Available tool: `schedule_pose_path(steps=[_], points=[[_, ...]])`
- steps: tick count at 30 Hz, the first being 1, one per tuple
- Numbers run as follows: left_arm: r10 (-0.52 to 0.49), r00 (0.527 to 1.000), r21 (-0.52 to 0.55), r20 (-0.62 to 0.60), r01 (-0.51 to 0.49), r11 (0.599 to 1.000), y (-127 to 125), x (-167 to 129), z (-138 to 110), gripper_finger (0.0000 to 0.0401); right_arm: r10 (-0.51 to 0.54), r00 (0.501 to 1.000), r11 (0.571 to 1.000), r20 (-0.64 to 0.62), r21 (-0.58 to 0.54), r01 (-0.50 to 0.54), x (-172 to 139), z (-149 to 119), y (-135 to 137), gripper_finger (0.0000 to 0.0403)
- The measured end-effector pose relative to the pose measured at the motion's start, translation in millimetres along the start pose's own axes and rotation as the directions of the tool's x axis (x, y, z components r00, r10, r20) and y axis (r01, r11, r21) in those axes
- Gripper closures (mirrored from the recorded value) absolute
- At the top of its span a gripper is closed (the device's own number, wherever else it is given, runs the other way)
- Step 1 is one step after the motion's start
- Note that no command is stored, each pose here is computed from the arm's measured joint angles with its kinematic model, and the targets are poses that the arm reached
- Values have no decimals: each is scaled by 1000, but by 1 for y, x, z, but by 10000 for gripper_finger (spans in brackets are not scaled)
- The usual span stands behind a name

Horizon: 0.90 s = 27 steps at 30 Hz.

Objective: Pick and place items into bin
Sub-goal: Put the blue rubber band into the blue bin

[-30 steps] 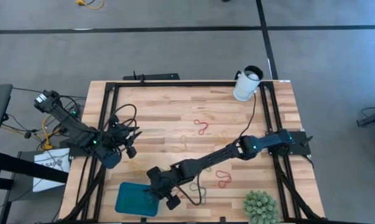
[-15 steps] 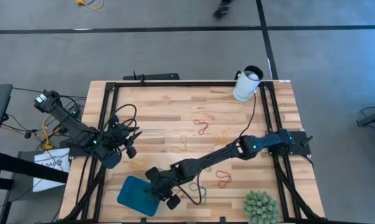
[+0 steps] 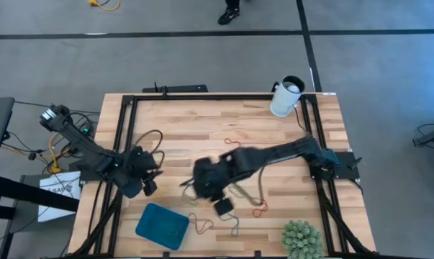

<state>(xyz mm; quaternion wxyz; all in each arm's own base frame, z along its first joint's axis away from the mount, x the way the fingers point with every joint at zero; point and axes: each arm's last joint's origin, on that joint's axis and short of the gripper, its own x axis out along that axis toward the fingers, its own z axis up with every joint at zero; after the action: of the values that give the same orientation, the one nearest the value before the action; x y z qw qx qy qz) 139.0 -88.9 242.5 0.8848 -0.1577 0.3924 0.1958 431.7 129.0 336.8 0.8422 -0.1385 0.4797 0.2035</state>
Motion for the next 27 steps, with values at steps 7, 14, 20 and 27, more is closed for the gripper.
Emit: schedule_pose_path(steps=[7, 14, 20, 27], points=[[-72, 989, 35, -127, 77, 996, -23, 42, -29, 310, -5, 978, 997, -208, 80, 22, -39, -32, -16, 297], [-197, 927, 14, -319, 212, 977, -45, 60, -42, 310, -16, 968, 989, -252, 136, 52, -58, -53, -59, 297], [-224, 850, -125, -477, 187, 974, -47, 64, -50, 310, -65, 969, 972, -239, 205, 115, -66, -72, -109, 297], [-286, 812, -276, -508, 161, 948, -53, 57, -50, 310, -80, 958, 945, -275, 286, 161, -58, -102, -153, 297]])
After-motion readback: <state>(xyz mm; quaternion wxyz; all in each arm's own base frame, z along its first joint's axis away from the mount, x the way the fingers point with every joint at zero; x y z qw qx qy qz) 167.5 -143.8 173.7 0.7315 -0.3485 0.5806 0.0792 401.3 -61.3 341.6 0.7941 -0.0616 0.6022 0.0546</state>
